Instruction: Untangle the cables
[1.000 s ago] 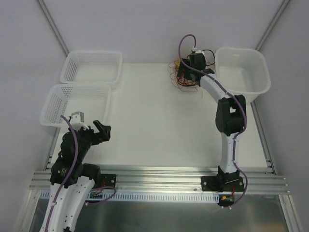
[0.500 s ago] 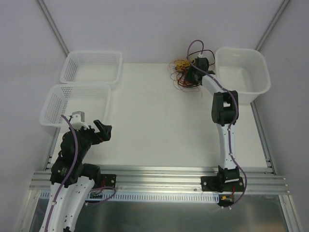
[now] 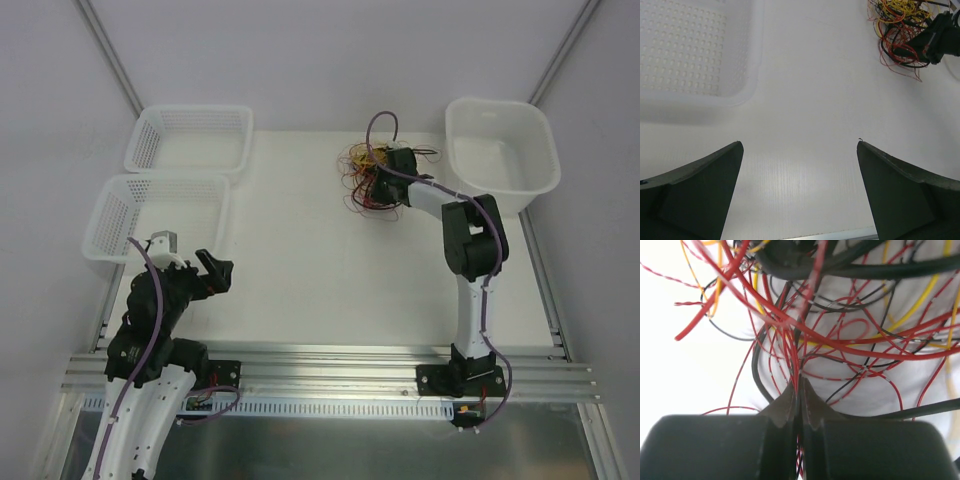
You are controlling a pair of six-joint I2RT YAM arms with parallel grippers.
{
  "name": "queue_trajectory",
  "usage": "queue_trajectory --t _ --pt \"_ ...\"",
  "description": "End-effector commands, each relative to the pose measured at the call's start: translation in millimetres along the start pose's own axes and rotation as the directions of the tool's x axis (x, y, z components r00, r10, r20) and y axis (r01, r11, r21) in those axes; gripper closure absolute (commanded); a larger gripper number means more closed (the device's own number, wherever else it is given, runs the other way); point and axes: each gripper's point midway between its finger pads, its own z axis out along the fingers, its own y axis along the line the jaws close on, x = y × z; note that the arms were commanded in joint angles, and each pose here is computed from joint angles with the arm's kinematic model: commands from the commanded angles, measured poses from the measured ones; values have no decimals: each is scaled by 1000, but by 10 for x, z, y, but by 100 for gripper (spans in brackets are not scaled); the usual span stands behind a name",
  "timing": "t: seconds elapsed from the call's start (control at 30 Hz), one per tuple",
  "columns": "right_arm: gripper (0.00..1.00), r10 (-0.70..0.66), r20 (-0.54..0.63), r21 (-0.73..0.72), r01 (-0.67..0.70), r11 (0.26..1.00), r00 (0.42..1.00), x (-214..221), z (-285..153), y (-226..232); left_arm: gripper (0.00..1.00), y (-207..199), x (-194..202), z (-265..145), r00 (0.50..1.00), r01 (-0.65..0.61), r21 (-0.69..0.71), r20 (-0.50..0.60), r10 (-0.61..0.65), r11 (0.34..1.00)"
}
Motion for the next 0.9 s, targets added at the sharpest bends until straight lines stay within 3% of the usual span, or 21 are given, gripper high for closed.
queue_trajectory --t 0.0,0.17,0.3,0.4,0.43,0.47,0.53,0.6,0.63,0.7,0.87 --pt "99 -122 -71 -94 115 989 990 515 -446 422 1 -115 -31 -6 1000 -14 66 14 14 998" --pt "99 -263 -155 -202 230 952 952 1398 -1097 868 1 -167 8 -3 1000 -16 96 -8 17 995" --pt "98 -381 -219 -209 339 917 898 2016 -1490 985 1 -200 55 12 999 -17 117 -34 21 993" --pt "82 -471 -189 -191 438 879 862 2193 -1726 1119 1 -228 82 25 998 -17 133 -51 24 991" --pt "67 -494 -174 -203 460 865 852 2198 -1791 1206 1 -236 89 29 998 -18 137 -56 26 990" --pt "59 -529 -171 -223 490 843 832 2283 -1875 1290 1 -248 102 31 998 -17 143 -63 26 990" --pt "45 -567 -147 -223 531 817 810 2269 -2031 1355 1 -263 132 44 996 -16 153 -81 28 988" --pt "38 -592 -113 -233 559 796 798 2248 -2191 1471 1 -290 166 61 994 -12 168 -101 29 986" --pt "29 -598 -86 -239 566 789 797 2185 -2297 1518 1 -305 179 64 994 -11 176 -109 30 984" --pt "21 -611 -60 -228 585 779 790 2098 -2449 1566 1 -353 224 75 990 -3 202 -138 31 979" --pt "13 -584 39 -179 580 794 811 1753 -2846 1510 1 -477 284 102 983 29 263 -184 21 964"
